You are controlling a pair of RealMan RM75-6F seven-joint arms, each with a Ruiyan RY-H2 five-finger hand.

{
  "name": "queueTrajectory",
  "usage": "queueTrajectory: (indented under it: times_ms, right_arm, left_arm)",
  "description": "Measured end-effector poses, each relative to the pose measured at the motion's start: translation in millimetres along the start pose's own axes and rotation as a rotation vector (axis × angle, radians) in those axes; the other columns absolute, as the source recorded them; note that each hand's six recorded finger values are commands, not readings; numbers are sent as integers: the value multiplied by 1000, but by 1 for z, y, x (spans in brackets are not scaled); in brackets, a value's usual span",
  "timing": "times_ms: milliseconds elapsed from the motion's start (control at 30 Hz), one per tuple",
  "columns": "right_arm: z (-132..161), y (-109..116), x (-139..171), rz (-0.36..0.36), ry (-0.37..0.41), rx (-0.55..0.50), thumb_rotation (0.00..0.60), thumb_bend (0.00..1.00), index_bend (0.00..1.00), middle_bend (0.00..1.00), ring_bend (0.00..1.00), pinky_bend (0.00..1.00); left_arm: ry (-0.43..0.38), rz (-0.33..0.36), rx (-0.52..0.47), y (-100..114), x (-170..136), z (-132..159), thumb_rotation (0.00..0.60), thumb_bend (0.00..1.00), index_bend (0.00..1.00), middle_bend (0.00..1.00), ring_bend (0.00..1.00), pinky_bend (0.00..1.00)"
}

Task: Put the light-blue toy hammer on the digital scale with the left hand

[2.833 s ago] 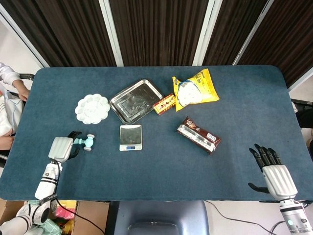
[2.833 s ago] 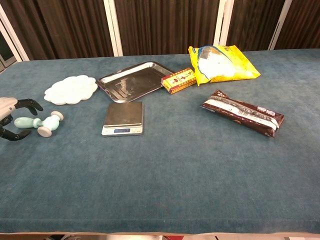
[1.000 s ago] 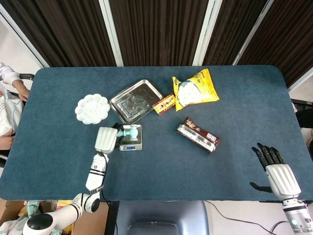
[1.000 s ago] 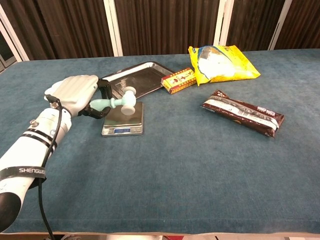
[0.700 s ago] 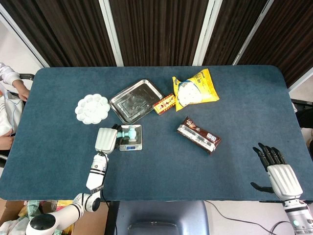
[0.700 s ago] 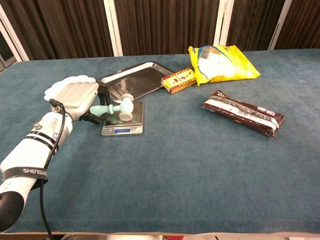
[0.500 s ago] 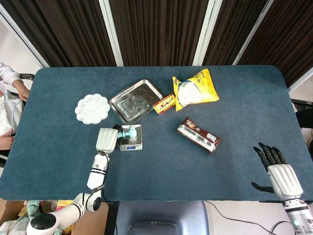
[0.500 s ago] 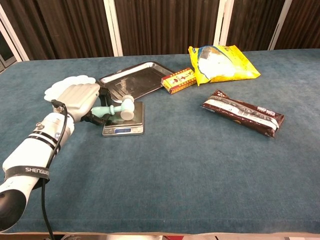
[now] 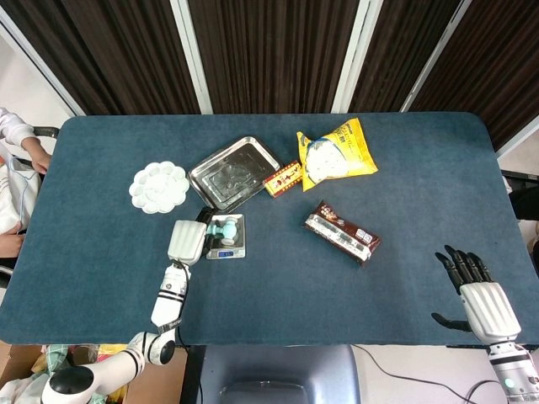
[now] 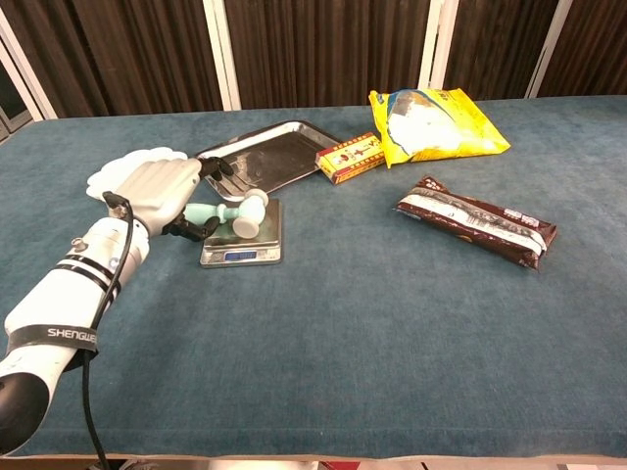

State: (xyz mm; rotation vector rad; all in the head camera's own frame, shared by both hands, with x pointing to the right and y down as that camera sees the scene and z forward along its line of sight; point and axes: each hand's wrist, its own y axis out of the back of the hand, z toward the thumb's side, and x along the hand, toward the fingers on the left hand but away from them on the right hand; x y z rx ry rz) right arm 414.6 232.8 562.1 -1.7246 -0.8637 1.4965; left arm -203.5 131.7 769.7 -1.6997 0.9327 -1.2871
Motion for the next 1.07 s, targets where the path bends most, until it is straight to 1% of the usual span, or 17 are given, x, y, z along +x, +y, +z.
queueTrajectory:
  times_ms: [167,233,300,333,367,400,433,467,500,533,567,633,700,733,800,867,1067]
  right_arm:
    - [0,-1,1,4,3,3,600,211,0,0,0,0]
    - [1,-1,1,6,7,6,600,211,0,0,0,0]
    - [2,-2,1,10,12,11,600,211,0,0,0,0]
    - [3,-2,1,11,15,12,600,211,0,0,0,0]
    - [4,-3,1,12,19,11,600,211,0,0,0,0]
    - [5,-3,2,12,23,12,600,211,0,0,0,0]
    - [6,-3,2,11,27,12,600,211,0,0,0,0]
    - [8,-3,3,10,32,13,600,211,0,0,0,0]
    - [8,-3,4,8,34,14,600,211,0,0,0,0]
    - [9,-3,4,9,37,16,600,211,0,0,0,0]
    - [10,-4,4,11,40,19,600,211,0,0,0,0]
    - [13,-6,5,14,45,24,600,210,0,0,0,0]
    - [16,-8,4,15,49,27,600,211,0,0,0,0]
    - [17,-8,4,15,50,30,600,210,0,0,0,0]
    - [19,-10,3,16,54,37,600,210,0,0,0,0]
    - [23,-12,3,18,61,37,600,210,0,0,0,0]
    - [24,-14,3,21,63,44,600,211,0,0,0,0]
  left_arm:
    - [-7,20,-33,11,-3,-4,600,382,210,210,1000,1000]
    - [-18,37,-63,20,-9,-7,600,378,210,214,1000,1000]
    - [-33,59,-119,31,-19,-11,600,376,207,224,998,1000]
    - [-41,75,-147,37,-24,-14,600,375,198,226,967,1000]
    - [-50,94,-173,45,-31,-17,600,375,181,215,886,982]
    - [-61,125,-200,56,-41,-25,600,375,154,191,728,899]
    - [-70,148,-209,65,-50,-33,600,375,134,165,552,759]
    - [-79,169,-208,74,-60,-43,600,375,118,142,404,614]
    - [-91,186,-191,85,-73,-59,600,375,100,108,208,393]
    - [-98,188,-168,91,-83,-72,600,374,86,79,67,188]
    - [-102,178,-141,96,-94,-86,600,375,76,66,21,105]
    - [-94,114,-92,101,-125,-119,600,376,61,60,0,23]
    - [-63,36,-84,100,-160,-150,600,373,43,56,0,16]
    - [-48,15,-96,100,-173,-159,600,368,24,44,0,11]
    - [-26,-13,-139,98,-189,-169,600,366,0,23,0,4]
    - [-17,-31,-158,97,-195,-172,600,369,0,17,0,3]
    - [11,-67,-72,101,-211,-183,600,373,0,8,0,3]
